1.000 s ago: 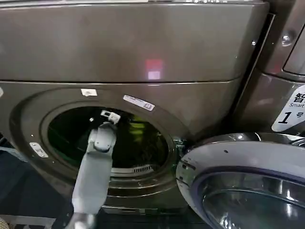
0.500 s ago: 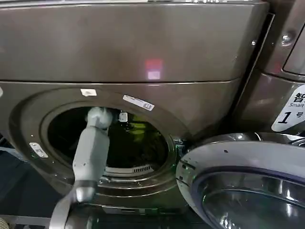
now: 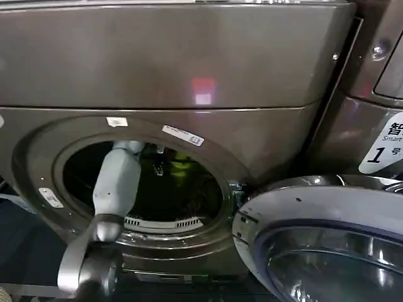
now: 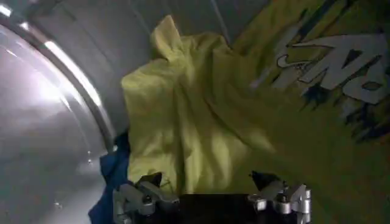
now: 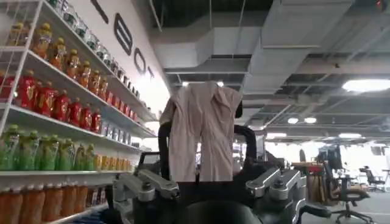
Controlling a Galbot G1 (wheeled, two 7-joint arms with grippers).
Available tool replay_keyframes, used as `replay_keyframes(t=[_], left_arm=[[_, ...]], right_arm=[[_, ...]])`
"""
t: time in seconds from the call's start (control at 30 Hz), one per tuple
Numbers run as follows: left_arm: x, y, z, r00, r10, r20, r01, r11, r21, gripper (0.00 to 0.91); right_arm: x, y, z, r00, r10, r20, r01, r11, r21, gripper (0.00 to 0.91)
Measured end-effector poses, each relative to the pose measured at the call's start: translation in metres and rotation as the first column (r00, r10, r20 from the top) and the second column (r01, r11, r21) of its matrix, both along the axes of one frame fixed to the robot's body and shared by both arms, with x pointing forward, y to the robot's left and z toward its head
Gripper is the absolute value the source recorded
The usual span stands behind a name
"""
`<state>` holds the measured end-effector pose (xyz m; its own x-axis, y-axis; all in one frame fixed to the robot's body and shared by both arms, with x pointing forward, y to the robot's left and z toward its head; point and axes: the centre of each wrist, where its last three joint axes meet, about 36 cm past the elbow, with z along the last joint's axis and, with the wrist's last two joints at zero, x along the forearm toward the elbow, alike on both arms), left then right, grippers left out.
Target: Grasp the clothes from the dryer.
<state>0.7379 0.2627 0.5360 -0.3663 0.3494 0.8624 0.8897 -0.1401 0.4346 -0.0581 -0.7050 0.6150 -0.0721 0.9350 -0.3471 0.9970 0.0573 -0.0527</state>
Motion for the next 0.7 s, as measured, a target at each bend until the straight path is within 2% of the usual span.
replay_keyframes(t=[0.5, 0.53, 0.57, 0.63, 0.67, 0.7], left_arm=[[0.005, 0.018, -0.050, 0.988, 0.024, -0.155, -0.035, 0.997, -0.066, 0.907], [0.005, 0.020, -0.052, 0.986, 0.027, -0.164, -0.039, 0.997, -0.070, 0.853], [0.005, 0.021, -0.056, 0.984, 0.029, -0.173, -0.042, 0.996, -0.074, 0.523], [0.004, 0.023, -0.061, 0.982, 0.028, -0.187, -0.044, 0.996, -0.082, 0.307], [0.004, 0.023, -0.064, 0.981, 0.026, -0.194, -0.043, 0.995, -0.087, 0.228], [0.004, 0.024, -0.068, 0.979, 0.025, -0.202, -0.044, 0.995, -0.091, 0.216]], right_arm=[[0.003, 0.001, -0.003, 1.000, 0.003, -0.010, -0.003, 1.000, 0.003, 0.907], [0.003, 0.001, -0.003, 1.000, 0.004, -0.011, -0.004, 1.000, 0.003, 0.907], [0.003, 0.001, -0.003, 1.000, 0.005, -0.011, -0.005, 1.000, 0.003, 0.907], [0.004, 0.001, -0.003, 1.000, 0.006, -0.012, -0.006, 1.000, 0.003, 0.907], [0.004, 0.001, -0.003, 1.000, 0.006, -0.012, -0.006, 1.000, 0.004, 0.907], [0.004, 0.001, -0.004, 1.000, 0.006, -0.012, -0.006, 1.000, 0.004, 0.907]])
